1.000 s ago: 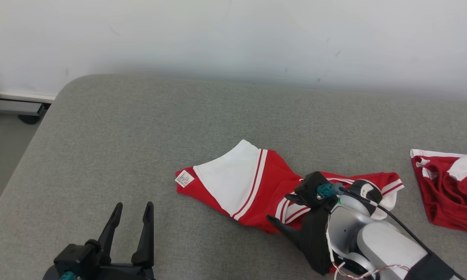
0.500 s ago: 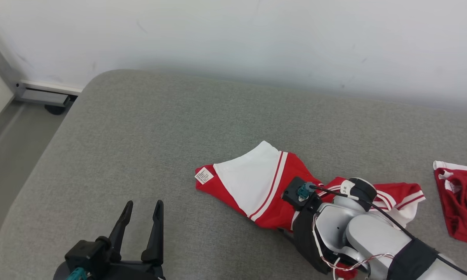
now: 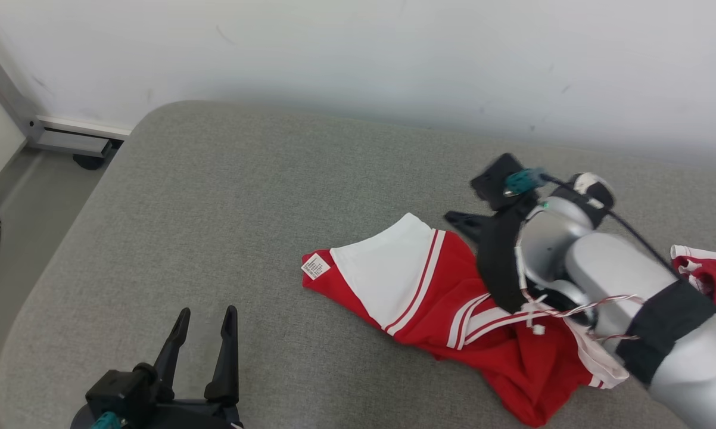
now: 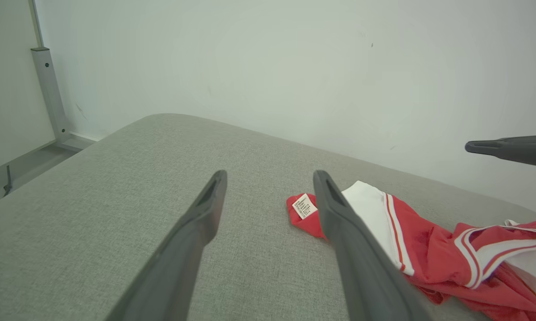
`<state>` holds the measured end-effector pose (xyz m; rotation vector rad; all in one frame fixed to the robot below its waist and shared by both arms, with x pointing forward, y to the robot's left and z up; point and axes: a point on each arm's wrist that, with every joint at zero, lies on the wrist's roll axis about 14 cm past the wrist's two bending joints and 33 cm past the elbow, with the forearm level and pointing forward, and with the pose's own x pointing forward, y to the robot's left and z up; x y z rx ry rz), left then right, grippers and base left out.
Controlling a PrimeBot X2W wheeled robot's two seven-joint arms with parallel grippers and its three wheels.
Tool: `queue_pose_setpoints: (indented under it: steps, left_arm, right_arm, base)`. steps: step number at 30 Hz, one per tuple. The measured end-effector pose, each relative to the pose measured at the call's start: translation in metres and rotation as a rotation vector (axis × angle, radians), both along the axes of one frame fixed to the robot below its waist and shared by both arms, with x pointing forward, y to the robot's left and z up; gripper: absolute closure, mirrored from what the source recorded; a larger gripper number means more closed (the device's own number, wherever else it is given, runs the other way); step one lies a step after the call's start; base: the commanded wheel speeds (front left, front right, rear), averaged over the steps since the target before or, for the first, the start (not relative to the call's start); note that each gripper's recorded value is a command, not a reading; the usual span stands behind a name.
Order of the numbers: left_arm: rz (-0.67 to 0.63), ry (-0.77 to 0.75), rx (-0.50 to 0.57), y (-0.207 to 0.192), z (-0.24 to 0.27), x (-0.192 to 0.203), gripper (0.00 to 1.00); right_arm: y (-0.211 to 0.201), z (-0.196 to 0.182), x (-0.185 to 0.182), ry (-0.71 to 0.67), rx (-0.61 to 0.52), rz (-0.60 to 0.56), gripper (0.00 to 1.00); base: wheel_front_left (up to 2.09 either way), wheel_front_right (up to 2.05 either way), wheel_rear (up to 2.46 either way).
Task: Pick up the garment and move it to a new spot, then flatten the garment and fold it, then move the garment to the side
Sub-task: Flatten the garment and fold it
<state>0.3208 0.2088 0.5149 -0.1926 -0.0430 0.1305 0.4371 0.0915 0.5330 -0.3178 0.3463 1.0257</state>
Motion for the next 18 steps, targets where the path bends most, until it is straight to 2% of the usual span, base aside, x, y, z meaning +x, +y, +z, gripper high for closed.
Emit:
queue_pose_setpoints:
  steps: [4, 5, 6, 7, 9, 18]
  left_arm:
    - [-0.011, -0.008, 0.001, -0.003, 0.001, 0.003, 0.00]
    - [-0.015, -0.007, 0.000, -0.004, 0.001, 0.003, 0.00]
    - [-0.020, -0.007, 0.000, -0.006, 0.001, 0.004, 0.00]
    - [-0.025, -0.006, -0.001, -0.008, 0.000, 0.004, 0.00]
    - [-0.032, -0.007, -0.004, -0.011, 0.000, 0.005, 0.00]
    - [-0.036, -0.003, -0.007, -0.013, -0.001, 0.004, 0.00]
  right_arm:
    - [-0.019, -0.005, 0.010, 0.008, -0.018, -0.040, 1.00]
    - [-0.020, -0.012, 0.007, 0.022, -0.035, -0.034, 0.78]
    - [-0.020, -0.018, 0.001, 0.035, -0.051, -0.023, 0.29]
    - [-0.020, -0.025, -0.004, 0.048, -0.062, -0.014, 0.00]
    - [-0.021, -0.040, -0.014, 0.096, -0.080, -0.007, 0.00]
    - [-0.018, -0.052, -0.033, 0.196, -0.106, 0.029, 0.00]
  base:
    - [0.00, 0.00, 0.00]
    - [0.00, 0.00, 0.00]
    - [0.00, 0.00, 0.00]
    - [0.00, 0.00, 0.00]
    - [0.00, 0.00, 0.00]
    - [0.00, 0.00, 0.00]
